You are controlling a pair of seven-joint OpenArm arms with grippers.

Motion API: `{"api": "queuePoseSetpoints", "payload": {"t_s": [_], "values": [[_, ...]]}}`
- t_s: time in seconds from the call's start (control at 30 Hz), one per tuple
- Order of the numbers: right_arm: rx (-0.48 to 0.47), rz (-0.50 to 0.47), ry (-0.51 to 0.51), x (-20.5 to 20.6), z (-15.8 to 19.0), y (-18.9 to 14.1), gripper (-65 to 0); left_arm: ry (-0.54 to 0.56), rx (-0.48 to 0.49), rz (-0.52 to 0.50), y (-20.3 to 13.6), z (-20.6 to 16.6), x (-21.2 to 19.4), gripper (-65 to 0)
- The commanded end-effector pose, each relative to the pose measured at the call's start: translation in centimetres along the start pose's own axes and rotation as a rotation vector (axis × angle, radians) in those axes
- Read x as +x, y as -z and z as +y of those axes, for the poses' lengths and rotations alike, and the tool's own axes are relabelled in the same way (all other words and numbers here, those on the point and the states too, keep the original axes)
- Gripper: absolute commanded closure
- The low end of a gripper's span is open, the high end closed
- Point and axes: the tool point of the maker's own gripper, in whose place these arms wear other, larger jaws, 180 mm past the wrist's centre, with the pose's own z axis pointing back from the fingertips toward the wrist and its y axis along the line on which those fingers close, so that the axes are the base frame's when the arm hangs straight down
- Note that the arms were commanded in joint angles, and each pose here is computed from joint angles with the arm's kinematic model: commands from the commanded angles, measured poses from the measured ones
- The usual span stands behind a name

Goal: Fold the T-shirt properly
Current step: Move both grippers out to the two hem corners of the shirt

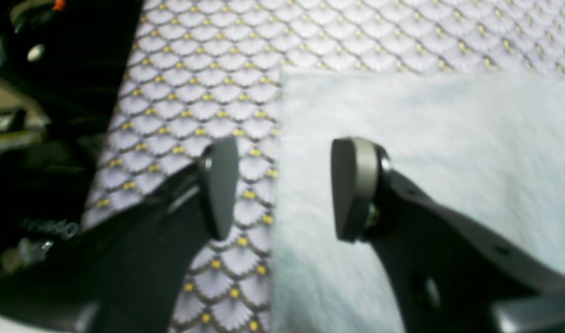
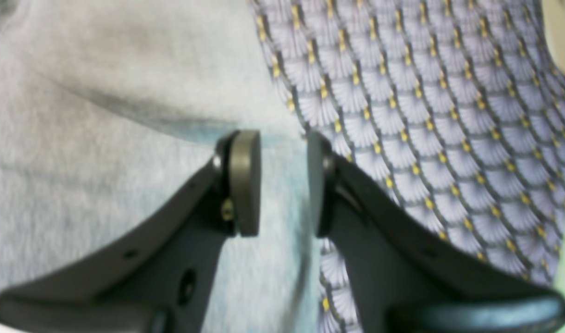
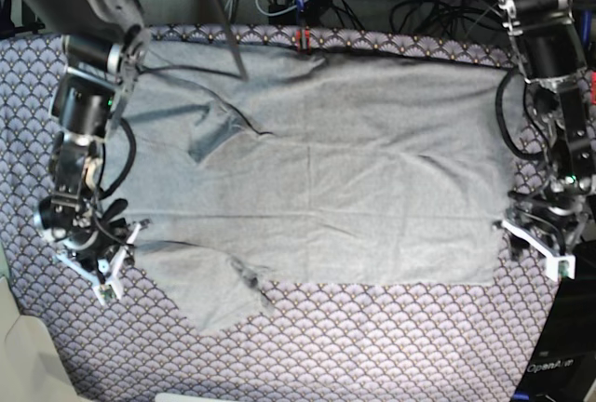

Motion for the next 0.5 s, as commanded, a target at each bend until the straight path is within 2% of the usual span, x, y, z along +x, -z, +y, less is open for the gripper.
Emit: {"api": "queuePoseSetpoints", "payload": {"t_s": [0.0, 0.1, 0.23, 0.37, 0.47], "values": [[-0.019, -0.043, 0.007, 1.7, -1.5, -0.1, -16.8, -0.003, 0.022, -0.056, 0.1, 1.2, 2.4, -31.7], [-0.001, -0.029, 0.027, 1.4, -2.2, 0.5, -19.4, -0.035, 0.025, -0.034, 1.4, 1.6, 2.5, -31.7], [0.009, -0.025, 0.047, 1.4, -2.9, 0.8, -29.4, -0.054, 0.06, -0.009, 3.3, 3.4, 3.2, -31.7], [0.022, -0.089, 0.083, 2.0, -3.1, 0.8, -37.2, 0.024, 0.054, -0.006, 5.8, 2.4, 3.5, -31.7], [0.025, -0.103, 0.099, 2.2, -3.2, 0.7, -38.3, 0.049, 0.04, -0.003, 6.9, 1.8, 3.4, -31.7]]}}
